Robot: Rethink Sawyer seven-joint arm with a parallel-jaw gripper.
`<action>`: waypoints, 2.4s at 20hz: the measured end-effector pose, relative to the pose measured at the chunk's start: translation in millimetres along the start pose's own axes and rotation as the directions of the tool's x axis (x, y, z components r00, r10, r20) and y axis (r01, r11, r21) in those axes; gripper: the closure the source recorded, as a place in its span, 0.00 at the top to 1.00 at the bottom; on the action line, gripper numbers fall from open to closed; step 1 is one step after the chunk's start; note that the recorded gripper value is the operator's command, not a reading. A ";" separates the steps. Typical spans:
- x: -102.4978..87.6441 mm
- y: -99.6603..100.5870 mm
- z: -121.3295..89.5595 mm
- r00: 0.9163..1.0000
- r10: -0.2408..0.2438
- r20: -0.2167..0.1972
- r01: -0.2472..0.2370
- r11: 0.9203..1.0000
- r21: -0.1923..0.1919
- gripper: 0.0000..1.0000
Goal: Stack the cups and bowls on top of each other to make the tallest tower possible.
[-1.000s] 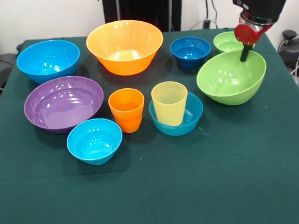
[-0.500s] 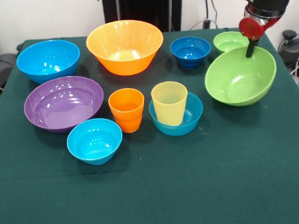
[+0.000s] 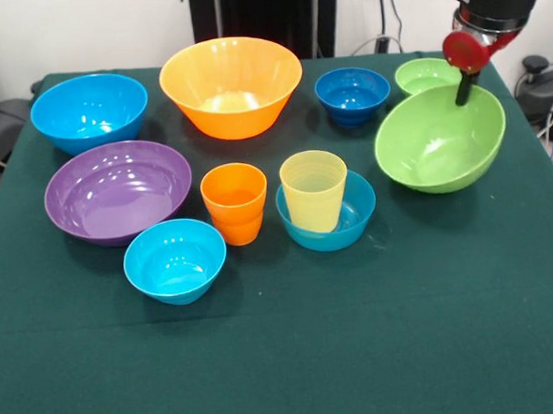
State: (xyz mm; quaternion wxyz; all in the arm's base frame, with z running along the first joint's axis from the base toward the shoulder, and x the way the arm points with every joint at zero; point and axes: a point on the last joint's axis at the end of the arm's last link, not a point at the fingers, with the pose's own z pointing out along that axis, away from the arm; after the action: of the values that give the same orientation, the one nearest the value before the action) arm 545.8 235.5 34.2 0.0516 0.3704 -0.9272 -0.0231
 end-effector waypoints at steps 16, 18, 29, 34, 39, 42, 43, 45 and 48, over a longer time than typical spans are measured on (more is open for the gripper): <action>-5.5 -12.7 -22.1 0.999 0.025 0.034 -0.026 1.000 0.014 1.00; -4.3 -19.0 -31.7 0.998 0.051 0.044 -0.051 0.999 0.007 1.00; 9.2 -25.3 -79.5 0.993 0.101 0.053 -0.102 0.995 0.018 1.00; 12.1 -15.0 -81.1 0.995 0.088 0.045 -0.089 0.996 0.018 1.00; 11.3 17.8 -90.6 0.998 0.061 0.035 -0.062 0.998 0.023 1.00; 7.6 50.5 -99.0 0.999 0.045 0.031 -0.046 0.999 0.029 1.00; 6.5 61.2 -100.6 0.999 0.044 0.029 -0.045 0.999 0.029 1.00; 5.0 78.0 -102.6 0.999 0.042 0.026 -0.043 0.999 0.029 1.00; 5.9 108.1 -95.8 0.999 0.051 0.008 -0.052 0.998 0.032 1.00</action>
State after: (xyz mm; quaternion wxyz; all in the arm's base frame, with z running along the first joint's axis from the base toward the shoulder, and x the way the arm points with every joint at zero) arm 478.3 309.3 138.5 0.0427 0.3471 -0.9368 -0.0081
